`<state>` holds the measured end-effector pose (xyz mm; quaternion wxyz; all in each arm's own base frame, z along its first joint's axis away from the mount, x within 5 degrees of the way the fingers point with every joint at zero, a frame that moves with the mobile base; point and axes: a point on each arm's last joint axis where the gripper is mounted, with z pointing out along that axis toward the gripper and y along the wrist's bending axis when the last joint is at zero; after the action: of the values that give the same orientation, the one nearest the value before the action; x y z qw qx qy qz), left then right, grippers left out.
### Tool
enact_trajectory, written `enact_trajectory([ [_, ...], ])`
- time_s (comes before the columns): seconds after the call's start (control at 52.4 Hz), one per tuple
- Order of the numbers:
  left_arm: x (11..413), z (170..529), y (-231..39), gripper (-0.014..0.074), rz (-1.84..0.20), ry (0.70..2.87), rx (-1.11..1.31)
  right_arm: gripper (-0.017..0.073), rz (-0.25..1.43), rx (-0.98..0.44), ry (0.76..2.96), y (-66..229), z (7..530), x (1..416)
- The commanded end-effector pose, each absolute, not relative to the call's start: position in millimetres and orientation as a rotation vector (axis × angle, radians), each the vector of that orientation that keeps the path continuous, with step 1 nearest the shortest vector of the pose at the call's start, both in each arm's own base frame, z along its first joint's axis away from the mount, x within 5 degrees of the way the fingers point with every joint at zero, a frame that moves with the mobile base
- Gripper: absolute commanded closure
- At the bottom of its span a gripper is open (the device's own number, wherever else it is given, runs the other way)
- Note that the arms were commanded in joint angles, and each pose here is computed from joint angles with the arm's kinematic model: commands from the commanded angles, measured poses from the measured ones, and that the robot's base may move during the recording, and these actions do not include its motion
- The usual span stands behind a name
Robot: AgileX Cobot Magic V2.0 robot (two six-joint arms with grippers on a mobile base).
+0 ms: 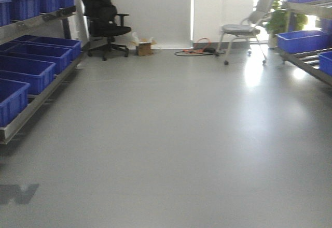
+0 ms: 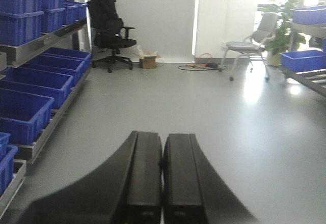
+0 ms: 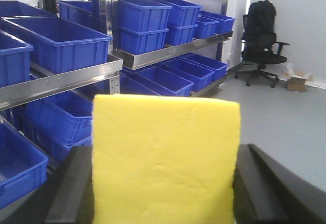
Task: Place yellow foam block on left shelf second layer
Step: 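Drive the base up to the shelf rack of blue bins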
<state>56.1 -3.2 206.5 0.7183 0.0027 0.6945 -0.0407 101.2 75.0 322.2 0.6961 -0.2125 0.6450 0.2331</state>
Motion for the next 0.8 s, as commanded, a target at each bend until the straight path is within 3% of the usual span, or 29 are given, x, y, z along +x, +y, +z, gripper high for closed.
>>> enact_trajectory([
  [0.0, 57.1, 205.6, -4.2, 0.0458, -0.102, 1.484, 0.013, 0.0261, 0.531, -0.449, 1.317, 74.0, 340.8, 99.5],
  [0.783, 57.1, 205.6, -4.2, 0.0458, -0.102, 1.484, 0.013, 0.0261, 0.531, -0.449, 1.317, 74.0, 340.8, 99.5],
])
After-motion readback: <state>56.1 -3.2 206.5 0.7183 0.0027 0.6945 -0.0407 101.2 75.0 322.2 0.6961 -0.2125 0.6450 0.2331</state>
